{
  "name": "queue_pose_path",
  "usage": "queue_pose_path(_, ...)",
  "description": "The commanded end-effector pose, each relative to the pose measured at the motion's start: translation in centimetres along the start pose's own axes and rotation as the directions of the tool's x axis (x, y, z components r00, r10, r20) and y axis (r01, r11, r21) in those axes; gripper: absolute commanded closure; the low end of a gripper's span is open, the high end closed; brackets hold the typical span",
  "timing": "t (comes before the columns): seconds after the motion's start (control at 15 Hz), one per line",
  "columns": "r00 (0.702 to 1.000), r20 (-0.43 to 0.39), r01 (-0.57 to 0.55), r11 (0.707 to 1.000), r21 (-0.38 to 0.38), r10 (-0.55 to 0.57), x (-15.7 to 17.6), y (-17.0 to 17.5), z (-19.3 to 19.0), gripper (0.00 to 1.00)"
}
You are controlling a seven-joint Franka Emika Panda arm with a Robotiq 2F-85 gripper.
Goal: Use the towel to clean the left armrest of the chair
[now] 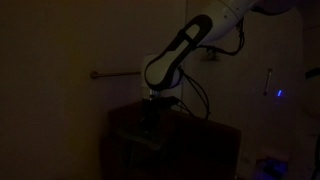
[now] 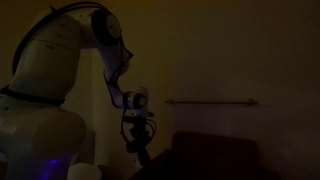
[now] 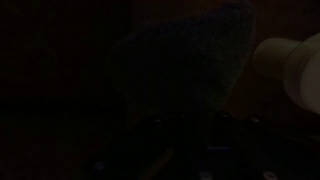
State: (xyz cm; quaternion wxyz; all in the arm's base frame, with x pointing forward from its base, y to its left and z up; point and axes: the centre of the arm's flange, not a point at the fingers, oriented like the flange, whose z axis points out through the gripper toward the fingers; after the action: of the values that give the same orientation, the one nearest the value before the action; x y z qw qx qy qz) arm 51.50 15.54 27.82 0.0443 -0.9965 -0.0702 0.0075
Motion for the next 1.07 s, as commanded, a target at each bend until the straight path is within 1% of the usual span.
queue_pose_path(0.0,0.985,-0.167,-0.056,0.997,-0.054,0.046,6.2,2.7,-0.9,0.94)
queue_pose_path(0.2,0.955,-0.289,-0.092,0.992,-0.085,0.064,10.5,4.0,-0.7,0.93)
queue_pose_path(0.33,0.942,-0.329,-0.098,0.991,-0.090,0.064,12.9,4.0,0.2,0.93)
queue_pose_path(0.4,0.941,-0.335,-0.089,0.992,-0.087,0.055,13.5,3.7,1.3,0.93)
queue_pose_path(0.47,0.944,-0.325,-0.077,0.994,-0.082,0.046,14.2,3.2,2.4,0.94)
queue_pose_path(0.6,0.955,-0.297,-0.036,0.998,-0.053,0.019,14.2,1.7,4.6,0.93)
queue_pose_path(0.73,0.968,-0.251,0.012,1.000,-0.015,-0.015,13.4,-0.3,6.8,0.93)
queue_pose_path(0.87,0.982,-0.186,0.042,0.999,0.026,-0.037,11.7,-2.0,8.8,0.93)
queue_pose_path(1.0,0.994,-0.106,0.044,0.996,0.078,-0.035,9.4,-3.1,10.6,0.93)
